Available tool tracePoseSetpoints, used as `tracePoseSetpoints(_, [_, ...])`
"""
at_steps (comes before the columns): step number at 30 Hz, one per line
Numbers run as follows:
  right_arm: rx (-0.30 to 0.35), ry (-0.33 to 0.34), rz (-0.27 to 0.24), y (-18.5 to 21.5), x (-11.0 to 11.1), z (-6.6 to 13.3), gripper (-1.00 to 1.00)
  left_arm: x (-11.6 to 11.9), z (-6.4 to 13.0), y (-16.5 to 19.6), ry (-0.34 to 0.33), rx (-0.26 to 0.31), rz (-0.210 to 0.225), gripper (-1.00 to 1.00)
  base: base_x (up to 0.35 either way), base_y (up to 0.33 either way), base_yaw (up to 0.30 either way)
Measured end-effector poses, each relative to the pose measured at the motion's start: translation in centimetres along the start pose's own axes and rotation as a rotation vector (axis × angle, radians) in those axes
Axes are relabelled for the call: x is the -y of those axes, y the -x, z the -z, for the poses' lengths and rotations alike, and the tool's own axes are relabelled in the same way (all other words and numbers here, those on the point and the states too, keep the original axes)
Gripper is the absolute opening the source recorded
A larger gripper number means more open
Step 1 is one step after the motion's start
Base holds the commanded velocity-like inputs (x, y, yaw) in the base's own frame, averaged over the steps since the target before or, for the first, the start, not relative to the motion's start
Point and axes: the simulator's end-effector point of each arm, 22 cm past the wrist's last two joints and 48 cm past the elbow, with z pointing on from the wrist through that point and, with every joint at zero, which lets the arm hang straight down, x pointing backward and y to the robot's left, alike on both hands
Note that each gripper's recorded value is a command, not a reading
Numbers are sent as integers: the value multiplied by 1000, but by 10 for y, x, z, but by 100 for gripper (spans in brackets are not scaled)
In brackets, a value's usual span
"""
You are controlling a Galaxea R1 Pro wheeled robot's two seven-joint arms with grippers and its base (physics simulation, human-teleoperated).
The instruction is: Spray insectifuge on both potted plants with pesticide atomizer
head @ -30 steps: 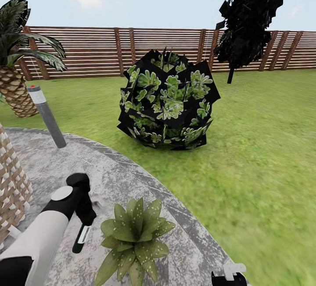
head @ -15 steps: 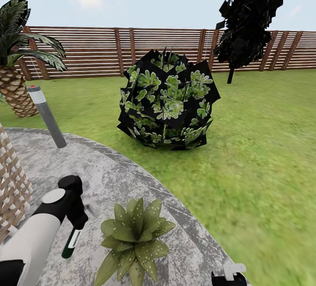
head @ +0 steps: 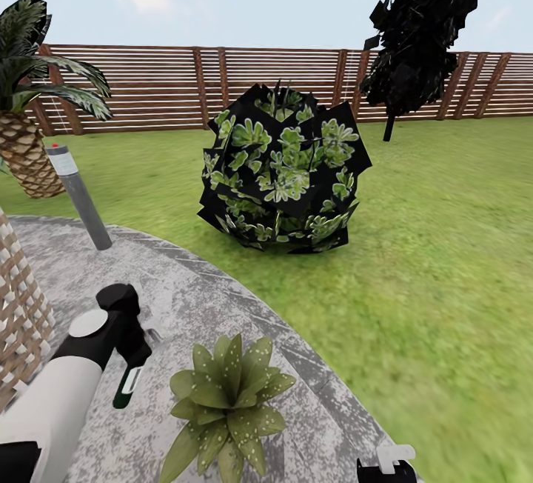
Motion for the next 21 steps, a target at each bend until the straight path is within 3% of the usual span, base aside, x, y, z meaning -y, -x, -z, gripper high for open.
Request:
tracePoseSetpoints(12, [0,0,0,0,0,0,100,32,-44,-37,-87,-68,20,-100,0,0,44])
tracePoseSetpoints(21, [0,0,0,0,0,0,100,33,-48,-43,-94,-81,24,-100,0,0,180])
